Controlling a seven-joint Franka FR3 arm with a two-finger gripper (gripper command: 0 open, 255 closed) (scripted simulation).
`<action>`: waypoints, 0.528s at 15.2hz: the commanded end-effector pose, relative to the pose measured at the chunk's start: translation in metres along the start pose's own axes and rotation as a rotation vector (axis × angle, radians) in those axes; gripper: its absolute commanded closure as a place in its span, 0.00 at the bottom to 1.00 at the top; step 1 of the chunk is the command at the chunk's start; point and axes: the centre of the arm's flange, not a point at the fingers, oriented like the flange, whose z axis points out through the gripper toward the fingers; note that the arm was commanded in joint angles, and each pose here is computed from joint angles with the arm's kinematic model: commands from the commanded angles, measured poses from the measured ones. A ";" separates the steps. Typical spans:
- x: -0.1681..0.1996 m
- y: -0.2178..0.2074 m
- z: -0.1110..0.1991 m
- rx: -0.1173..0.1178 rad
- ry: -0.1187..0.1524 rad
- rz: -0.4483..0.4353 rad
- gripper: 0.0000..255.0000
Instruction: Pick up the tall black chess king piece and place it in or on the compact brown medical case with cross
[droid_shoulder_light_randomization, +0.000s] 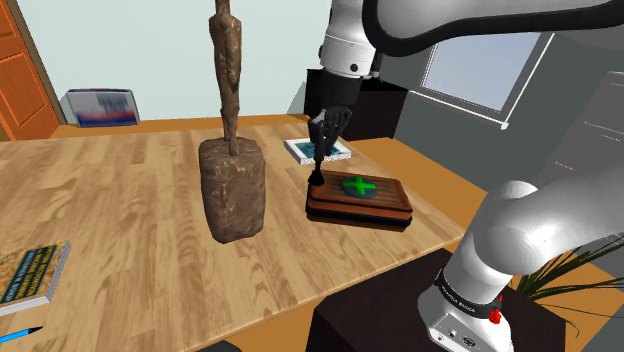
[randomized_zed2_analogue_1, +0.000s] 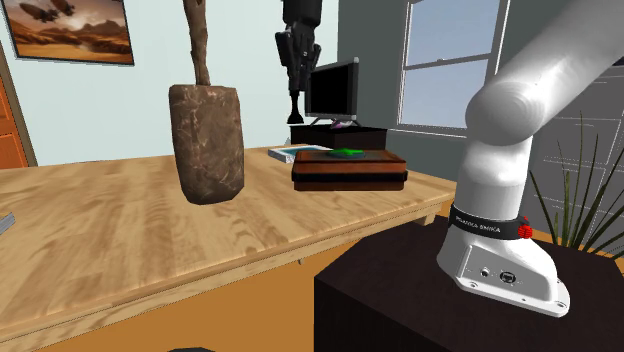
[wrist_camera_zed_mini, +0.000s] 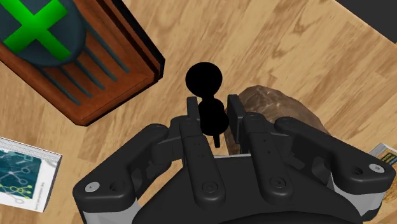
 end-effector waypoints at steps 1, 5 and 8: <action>-0.005 0.026 -0.006 0.001 0.000 -0.002 1.00; -0.014 0.078 -0.011 0.001 0.000 -0.002 1.00; -0.021 0.117 -0.016 0.001 0.000 -0.002 1.00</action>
